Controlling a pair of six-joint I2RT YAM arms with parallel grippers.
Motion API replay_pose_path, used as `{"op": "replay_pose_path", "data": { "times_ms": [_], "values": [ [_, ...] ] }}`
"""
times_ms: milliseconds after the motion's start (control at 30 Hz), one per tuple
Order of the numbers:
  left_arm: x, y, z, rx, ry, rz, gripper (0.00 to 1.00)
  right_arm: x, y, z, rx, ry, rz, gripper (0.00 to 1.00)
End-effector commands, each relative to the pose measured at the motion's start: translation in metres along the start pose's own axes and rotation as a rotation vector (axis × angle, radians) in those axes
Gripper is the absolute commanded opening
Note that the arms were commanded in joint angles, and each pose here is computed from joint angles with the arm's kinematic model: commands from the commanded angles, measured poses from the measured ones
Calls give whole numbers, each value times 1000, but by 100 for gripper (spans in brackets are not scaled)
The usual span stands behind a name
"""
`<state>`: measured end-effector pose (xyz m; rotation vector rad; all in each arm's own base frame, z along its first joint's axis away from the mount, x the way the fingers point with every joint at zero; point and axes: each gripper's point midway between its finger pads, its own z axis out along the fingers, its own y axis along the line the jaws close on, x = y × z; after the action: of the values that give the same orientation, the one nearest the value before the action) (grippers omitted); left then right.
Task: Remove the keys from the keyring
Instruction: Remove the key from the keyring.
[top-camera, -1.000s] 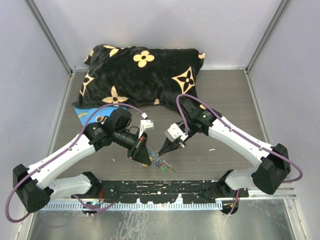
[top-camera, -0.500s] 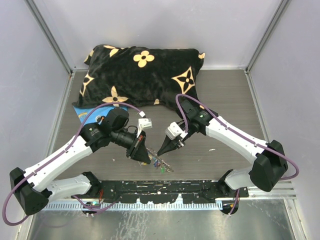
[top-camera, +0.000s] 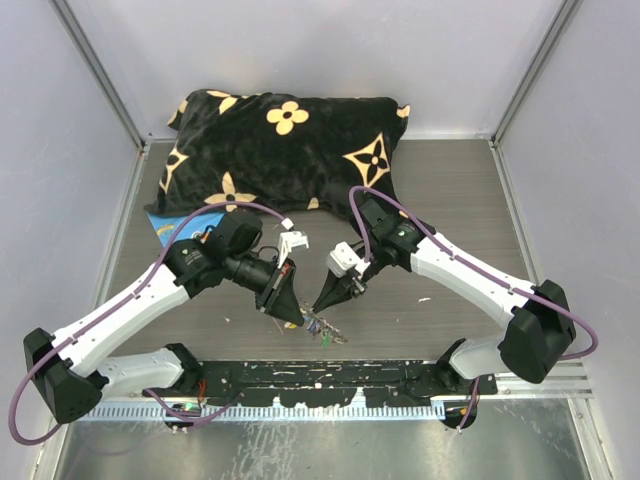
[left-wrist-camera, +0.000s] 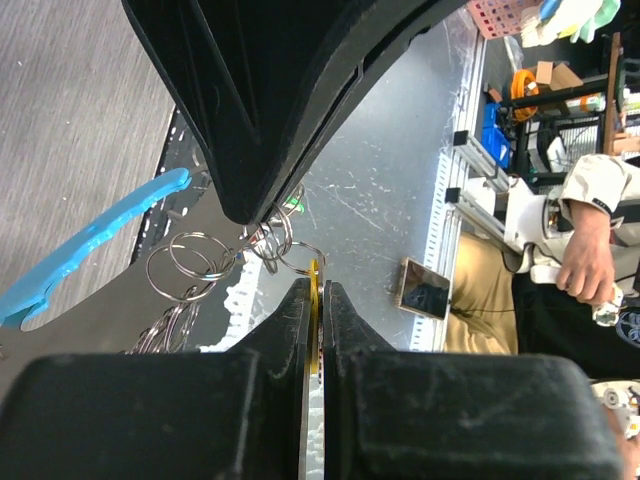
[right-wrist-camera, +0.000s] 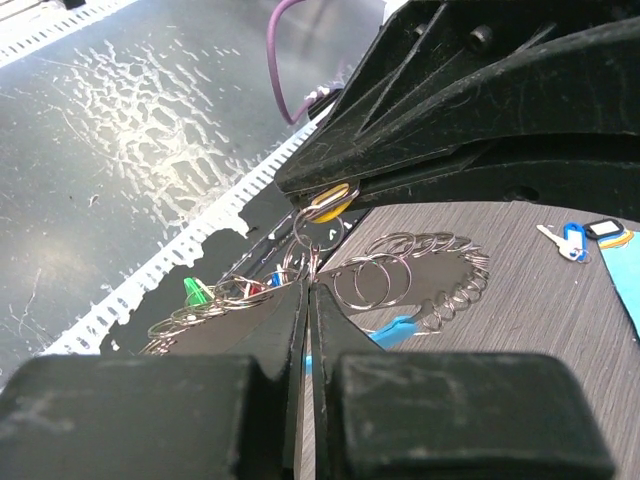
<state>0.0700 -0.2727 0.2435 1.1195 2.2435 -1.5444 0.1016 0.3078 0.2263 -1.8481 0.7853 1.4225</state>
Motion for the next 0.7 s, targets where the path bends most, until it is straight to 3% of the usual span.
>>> {"op": "replay_pose_path", "data": {
  "times_ms": [0,667],
  "values": [
    [-15,-36,-10,108,-17,6,0,2,-1,-3,31,43,30,7],
    [-18,-38,-13,90,-21,-7,0,-8,2,-3,23,18,34,1]
  ]
}}
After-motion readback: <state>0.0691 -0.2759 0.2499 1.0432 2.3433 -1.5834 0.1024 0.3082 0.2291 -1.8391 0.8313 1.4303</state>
